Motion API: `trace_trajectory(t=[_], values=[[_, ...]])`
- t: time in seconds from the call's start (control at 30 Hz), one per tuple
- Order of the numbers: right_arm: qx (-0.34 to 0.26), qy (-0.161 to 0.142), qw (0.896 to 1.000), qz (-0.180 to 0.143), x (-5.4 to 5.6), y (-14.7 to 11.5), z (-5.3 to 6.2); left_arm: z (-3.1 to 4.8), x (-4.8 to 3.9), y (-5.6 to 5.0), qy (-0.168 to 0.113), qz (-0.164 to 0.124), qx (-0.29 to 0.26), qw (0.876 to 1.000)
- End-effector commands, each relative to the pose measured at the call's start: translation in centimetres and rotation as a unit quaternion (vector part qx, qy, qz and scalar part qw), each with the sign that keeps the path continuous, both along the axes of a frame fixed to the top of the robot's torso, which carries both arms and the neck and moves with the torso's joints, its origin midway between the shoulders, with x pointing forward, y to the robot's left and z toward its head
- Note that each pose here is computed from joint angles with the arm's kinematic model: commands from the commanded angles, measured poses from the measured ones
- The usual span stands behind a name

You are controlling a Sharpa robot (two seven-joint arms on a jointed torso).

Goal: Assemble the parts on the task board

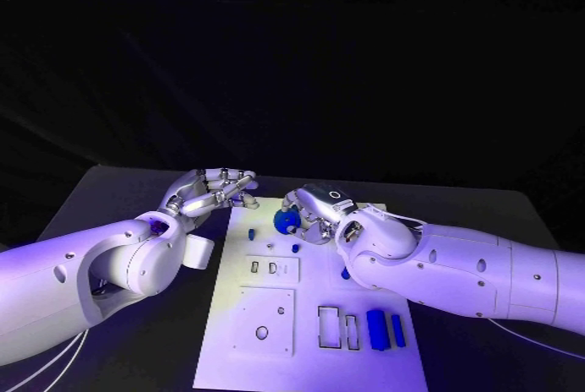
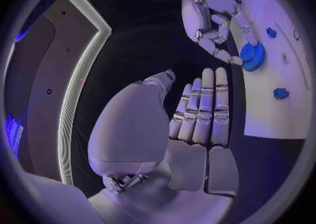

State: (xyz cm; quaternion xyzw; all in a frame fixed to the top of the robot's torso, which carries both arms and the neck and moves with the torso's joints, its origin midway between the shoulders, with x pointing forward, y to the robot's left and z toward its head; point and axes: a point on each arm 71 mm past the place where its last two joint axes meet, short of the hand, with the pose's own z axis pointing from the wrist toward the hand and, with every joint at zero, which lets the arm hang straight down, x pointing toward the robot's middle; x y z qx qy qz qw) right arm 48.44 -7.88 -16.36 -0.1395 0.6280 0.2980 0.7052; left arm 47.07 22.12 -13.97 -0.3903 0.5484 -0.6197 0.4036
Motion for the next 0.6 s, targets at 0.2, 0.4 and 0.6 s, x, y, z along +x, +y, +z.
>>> trace_trajectory(t=[0.2, 0.4, 0.6], values=[[-0.018, -0.003, 1.000, -0.010, 0.52, -0.05, -0.52, 0.13, -0.08, -0.20, -0.003, -0.009, -0.003, 1.000], [-0.024, -0.001, 1.000, -0.014, 0.73, -0.22, -0.66, 0.13, -0.08, -0.20, -0.003, -0.009, -0.003, 1.000], [-0.029, 0.001, 0.999, -0.016, 0.81, -0.36, -0.74, 0.13, -0.07, -0.20, -0.003, -0.009, -0.003, 1.000]])
